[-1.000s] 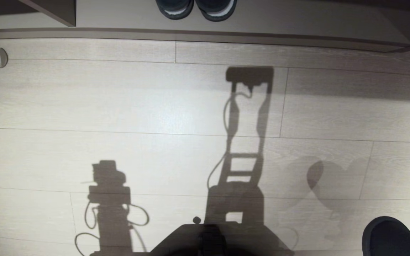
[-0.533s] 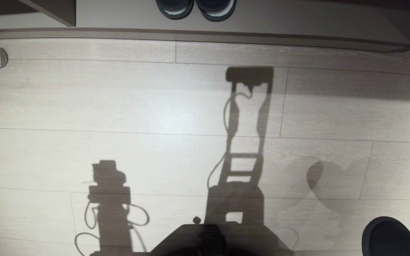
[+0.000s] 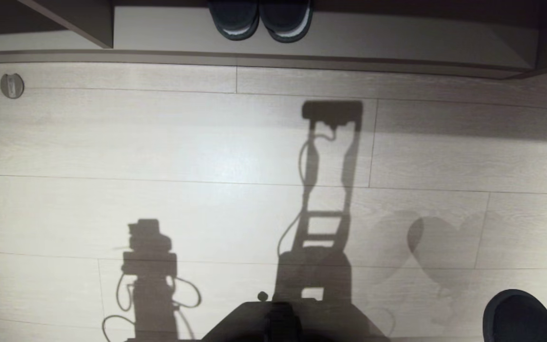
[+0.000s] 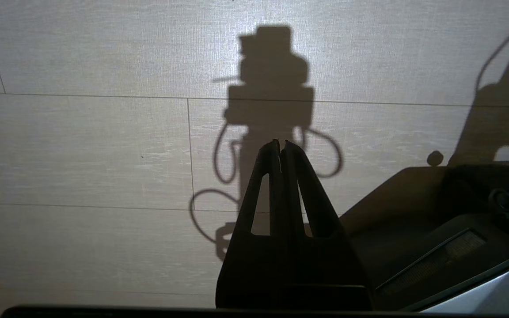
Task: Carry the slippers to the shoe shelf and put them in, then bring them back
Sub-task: Place the slippers on the floor
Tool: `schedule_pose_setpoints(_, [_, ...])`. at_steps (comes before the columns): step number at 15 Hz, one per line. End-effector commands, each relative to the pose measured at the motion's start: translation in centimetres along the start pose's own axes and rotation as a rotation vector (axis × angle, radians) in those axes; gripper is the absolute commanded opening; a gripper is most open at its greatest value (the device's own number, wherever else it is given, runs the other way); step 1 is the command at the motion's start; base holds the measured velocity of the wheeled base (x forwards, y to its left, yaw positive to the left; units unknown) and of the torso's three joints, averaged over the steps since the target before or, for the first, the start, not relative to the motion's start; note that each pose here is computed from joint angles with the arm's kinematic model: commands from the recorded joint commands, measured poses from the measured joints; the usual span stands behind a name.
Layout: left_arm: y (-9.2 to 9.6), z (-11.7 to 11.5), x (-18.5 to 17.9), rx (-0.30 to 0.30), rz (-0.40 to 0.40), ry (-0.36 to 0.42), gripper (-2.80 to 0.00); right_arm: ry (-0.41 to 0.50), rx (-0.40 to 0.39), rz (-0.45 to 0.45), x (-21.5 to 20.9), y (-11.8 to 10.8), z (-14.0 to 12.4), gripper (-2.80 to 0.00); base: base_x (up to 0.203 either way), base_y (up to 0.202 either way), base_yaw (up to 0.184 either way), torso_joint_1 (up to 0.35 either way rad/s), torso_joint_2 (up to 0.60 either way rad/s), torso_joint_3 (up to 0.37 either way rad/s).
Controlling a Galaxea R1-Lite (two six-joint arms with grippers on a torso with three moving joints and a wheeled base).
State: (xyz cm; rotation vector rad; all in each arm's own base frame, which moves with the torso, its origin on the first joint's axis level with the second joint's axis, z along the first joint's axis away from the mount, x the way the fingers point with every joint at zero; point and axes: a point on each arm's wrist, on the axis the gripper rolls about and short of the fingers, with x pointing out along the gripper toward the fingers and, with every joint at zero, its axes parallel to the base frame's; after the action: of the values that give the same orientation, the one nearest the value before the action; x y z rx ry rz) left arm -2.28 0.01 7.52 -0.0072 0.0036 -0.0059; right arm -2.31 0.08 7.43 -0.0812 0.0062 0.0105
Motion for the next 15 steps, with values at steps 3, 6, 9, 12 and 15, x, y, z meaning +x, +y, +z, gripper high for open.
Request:
schedule_pose_setpoints(3, [0.0,-0.04,0.01,0.0,0.0,0.001,-2.8,0.001,0.002,-0.001,0.01,0.0,0.0,-2.8,0.0,0.0,0.0,0.003,0.0,0.202])
schedule_pose_setpoints(6, [0.0,-0.04,0.01,0.0,0.0,0.001,-2.8,0.003,0.0,-0.001,0.02,0.0,0.0,-2.8,0.0,0.0,0.0,0.004,0.0,0.199])
schedule_pose_setpoints(9, [0.0,-0.04,0.01,0.0,0.0,0.001,-2.8,0.001,0.0,-0.001,0.01,0.0,0.0,-2.8,0.0,0.0,0.0,-0.001,0.0,0.202])
schedule_pose_setpoints(12, [0.0,-0.04,0.01,0.0,0.0,0.001,-2.8,0.003,-0.001,0.001,0.02,0.0,0.0,-2.8,0.0,0.0,0.0,-0.001,0.0,0.204])
schedule_pose_setpoints(15, [0.0,-0.04,0.01,0.0,0.0,0.001,-2.8,0.003,-0.001,0.001,0.02,0.0,0.0,-2.8,0.0,0.0,0.0,0.006,0.0,0.204])
